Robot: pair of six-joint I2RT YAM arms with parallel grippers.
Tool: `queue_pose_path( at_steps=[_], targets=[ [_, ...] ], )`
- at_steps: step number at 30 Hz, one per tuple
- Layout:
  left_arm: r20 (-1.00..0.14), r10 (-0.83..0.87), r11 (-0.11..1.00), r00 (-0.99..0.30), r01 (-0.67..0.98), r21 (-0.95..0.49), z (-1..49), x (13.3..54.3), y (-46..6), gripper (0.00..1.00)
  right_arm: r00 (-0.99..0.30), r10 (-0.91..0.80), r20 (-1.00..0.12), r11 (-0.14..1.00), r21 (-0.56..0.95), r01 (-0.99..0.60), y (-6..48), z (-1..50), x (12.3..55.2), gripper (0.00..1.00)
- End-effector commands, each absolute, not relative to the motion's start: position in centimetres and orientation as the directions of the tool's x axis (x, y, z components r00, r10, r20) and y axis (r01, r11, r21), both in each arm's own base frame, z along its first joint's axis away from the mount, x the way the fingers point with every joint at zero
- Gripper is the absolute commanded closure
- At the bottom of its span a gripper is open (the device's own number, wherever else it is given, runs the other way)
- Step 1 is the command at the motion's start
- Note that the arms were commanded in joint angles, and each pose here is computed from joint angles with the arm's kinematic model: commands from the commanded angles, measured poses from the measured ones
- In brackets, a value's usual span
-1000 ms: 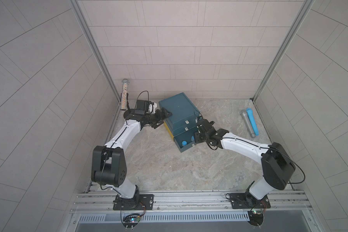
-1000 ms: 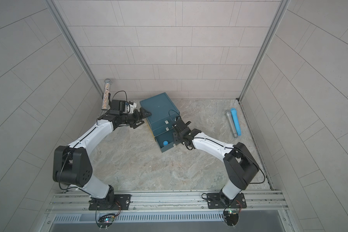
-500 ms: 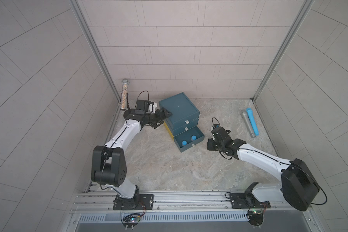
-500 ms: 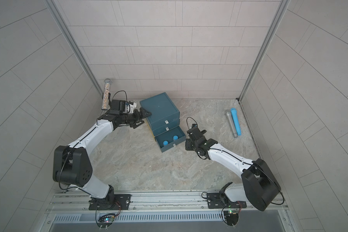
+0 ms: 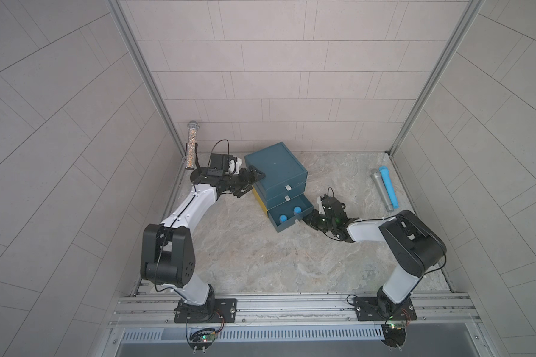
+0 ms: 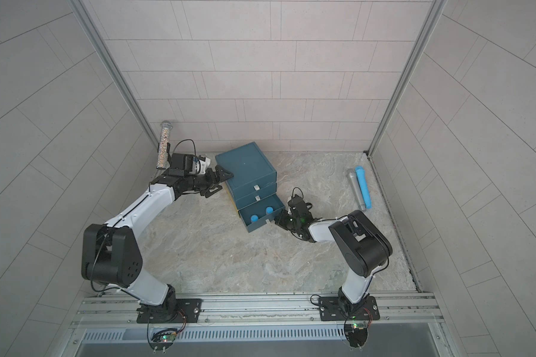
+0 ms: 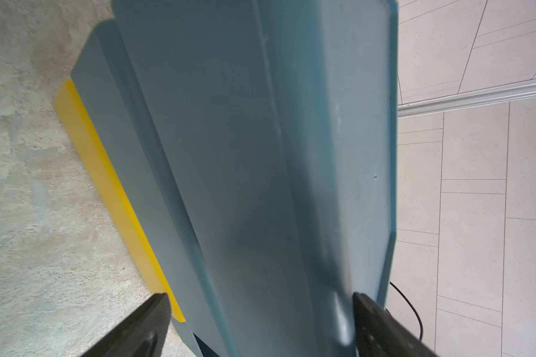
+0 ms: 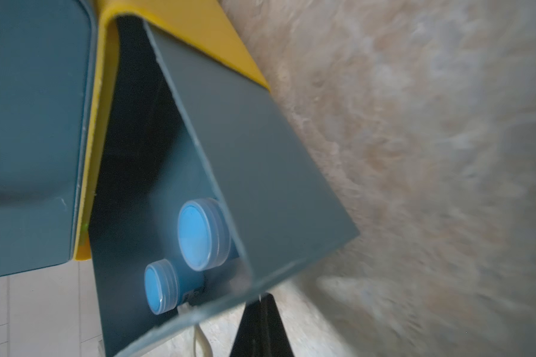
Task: Put the paint cans in the drawer according to color
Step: Close the drawer in the storage box.
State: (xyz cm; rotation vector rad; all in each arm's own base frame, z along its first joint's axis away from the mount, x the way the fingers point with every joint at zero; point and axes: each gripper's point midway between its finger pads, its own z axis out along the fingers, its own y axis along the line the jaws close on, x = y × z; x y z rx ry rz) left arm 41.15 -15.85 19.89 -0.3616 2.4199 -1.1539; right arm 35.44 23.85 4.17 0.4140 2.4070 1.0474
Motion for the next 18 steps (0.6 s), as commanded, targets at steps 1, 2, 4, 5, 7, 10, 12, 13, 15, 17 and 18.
queue_pose_path(
  at_steps=[1, 2, 4, 5, 7, 10, 12, 13, 15, 17, 18],
  targets=[
    [-0.182, -0.414, 0.674, -0.892, -0.165, -0.720, 15.9, 40.0, -14.9, 0.03, -0.806, 0.495, -0.326, 0.538, 0.843, -0.010, 26.2, 8.6, 38.0, 0.97],
    [-0.181, -0.413, 0.674, -0.892, -0.166, -0.720, 15.8, 40.0, -14.9, 0.03, -0.803, 0.500, -0.324, 0.532, 0.847, -0.010, 26.3, 8.7, 38.3, 0.97],
    [-0.180, -0.413, 0.673, -0.892, -0.166, -0.721, 15.9, 39.9, -14.9, 0.03, -0.801, 0.510, -0.315, 0.522, 0.853, -0.004, 26.6, 8.7, 38.9, 0.96],
    [-0.181, -0.414, 0.674, -0.892, -0.166, -0.719, 15.8, 40.0, -14.9, 0.03, -0.799, 0.515, -0.310, 0.515, 0.857, -0.001, 26.8, 8.7, 39.2, 0.96],
    [-0.181, -0.414, 0.674, -0.892, -0.167, -0.720, 15.8, 40.0, -14.8, 0.03, -0.798, 0.527, -0.293, 0.496, 0.868, 0.009, 27.1, 8.6, 39.8, 0.95],
    [-0.179, -0.414, 0.673, -0.892, -0.168, -0.720, 15.8, 40.0, -14.9, 0.03, -0.794, 0.549, -0.260, 0.470, 0.882, 0.036, 27.6, 7.7, 40.6, 0.94],
    [-0.180, -0.413, 0.674, -0.893, -0.167, -0.720, 15.8, 40.0, -14.9, 0.03, -0.791, 0.561, -0.245, 0.456, 0.889, 0.048, 27.7, 7.1, 40.9, 0.94],
    [-0.181, -0.412, 0.674, -0.893, -0.165, -0.720, 15.8, 40.0, -14.9, 0.03, -0.789, 0.564, -0.244, 0.453, 0.890, 0.049, 27.7, 6.9, 41.0, 0.94],
    [-0.182, -0.412, 0.675, -0.893, -0.165, -0.719, 15.8, 39.9, -14.9, 0.03, -0.782, 0.575, -0.241, 0.445, 0.894, 0.051, 27.6, 6.7, 41.1, 0.93],
    [-0.183, -0.411, 0.676, -0.893, -0.164, -0.719, 15.8, 39.9, -14.9, 0.03, -0.781, 0.575, -0.244, 0.452, 0.891, 0.054, 27.6, 6.5, 41.1, 0.91],
    [-0.184, -0.411, 0.676, -0.893, -0.163, -0.719, 15.8, 39.9, -14.9, 0.03, -0.781, 0.575, -0.244, 0.455, 0.889, 0.057, 27.5, 6.4, 41.1, 0.91]
  ],
)
